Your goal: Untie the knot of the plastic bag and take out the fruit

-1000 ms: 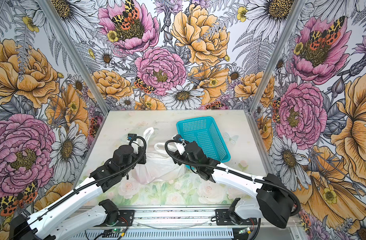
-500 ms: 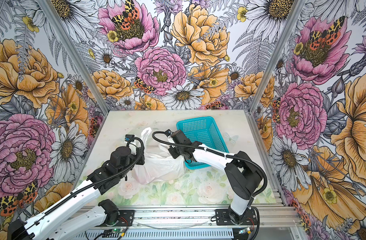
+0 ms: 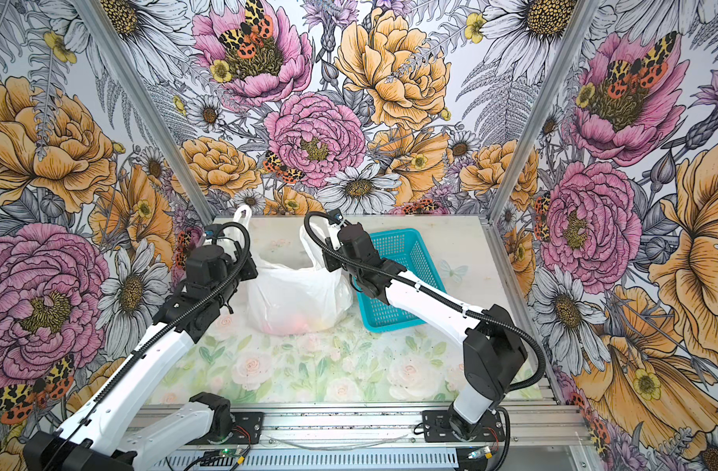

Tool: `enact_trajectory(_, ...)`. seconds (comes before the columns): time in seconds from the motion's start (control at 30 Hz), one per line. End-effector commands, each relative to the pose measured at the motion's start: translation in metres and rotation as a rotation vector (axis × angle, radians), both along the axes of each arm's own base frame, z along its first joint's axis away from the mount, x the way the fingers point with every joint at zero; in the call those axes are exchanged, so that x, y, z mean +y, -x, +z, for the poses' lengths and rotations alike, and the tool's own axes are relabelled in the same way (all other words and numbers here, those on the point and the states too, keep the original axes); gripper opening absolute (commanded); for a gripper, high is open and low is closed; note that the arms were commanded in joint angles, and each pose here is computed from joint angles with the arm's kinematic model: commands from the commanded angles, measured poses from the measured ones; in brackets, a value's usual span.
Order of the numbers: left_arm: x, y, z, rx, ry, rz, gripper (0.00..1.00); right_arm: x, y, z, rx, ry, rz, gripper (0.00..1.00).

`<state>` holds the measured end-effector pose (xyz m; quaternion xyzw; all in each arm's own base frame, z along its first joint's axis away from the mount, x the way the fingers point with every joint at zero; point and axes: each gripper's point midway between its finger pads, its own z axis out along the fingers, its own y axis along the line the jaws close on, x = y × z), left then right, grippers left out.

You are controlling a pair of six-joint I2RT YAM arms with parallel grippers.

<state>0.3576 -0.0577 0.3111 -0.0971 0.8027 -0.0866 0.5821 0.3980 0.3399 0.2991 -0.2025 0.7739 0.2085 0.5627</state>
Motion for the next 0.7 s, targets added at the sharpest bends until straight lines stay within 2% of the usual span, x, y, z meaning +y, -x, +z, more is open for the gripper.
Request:
enact_trajectory(0.0, -0.004, -0.02, 0.044, -0.091, 0.004, -0.041, 0.0, -0.017, -0.013, 0.064, -0.177, -0.222, -0.118, 0.0)
enact_trajectory(0.1, 0.001, -0.033, 0.057, -0.1, 0.014, -0.026, 0.0, -0.03, -0.016, 0.079, -0.296, -0.405, -0.172, 0.0)
enact_trajectory(0.2, -0.002, -0.026, 0.047, -0.084, 0.038, -0.038, 0.0, -0.035, -0.012, 0.072, -0.332, -0.517, -0.168, 0.0)
enact_trajectory(0.27, 0.0, -0.013, 0.021, -0.038, 0.047, -0.024, 0.0, -0.029, -0.012, 0.056, -0.287, -0.527, -0.146, 0.0)
enact_trajectory(0.37, 0.01, 0.017, -0.036, 0.07, 0.07, 0.031, 0.0, -0.026, -0.012, 0.021, -0.199, -0.533, -0.148, 0.0)
enact_trajectory(0.43, 0.02, 0.038, -0.074, 0.143, 0.072, 0.08, 0.04, -0.028, -0.008, -0.001, -0.164, -0.54, -0.155, 0.0)
enact_trajectory(0.53, 0.035, 0.06, -0.102, 0.226, 0.064, 0.157, 0.09, -0.035, -0.004, -0.026, -0.115, -0.537, -0.192, 0.0)
enact_trajectory(0.57, 0.038, 0.064, -0.104, 0.241, 0.06, 0.167, 0.16, -0.036, -0.004, -0.033, -0.093, -0.538, -0.202, 0.0)
enact_trajectory(0.67, 0.041, 0.072, -0.095, 0.252, 0.049, 0.174, 0.55, -0.039, 0.001, -0.047, -0.063, -0.542, -0.206, 0.0)
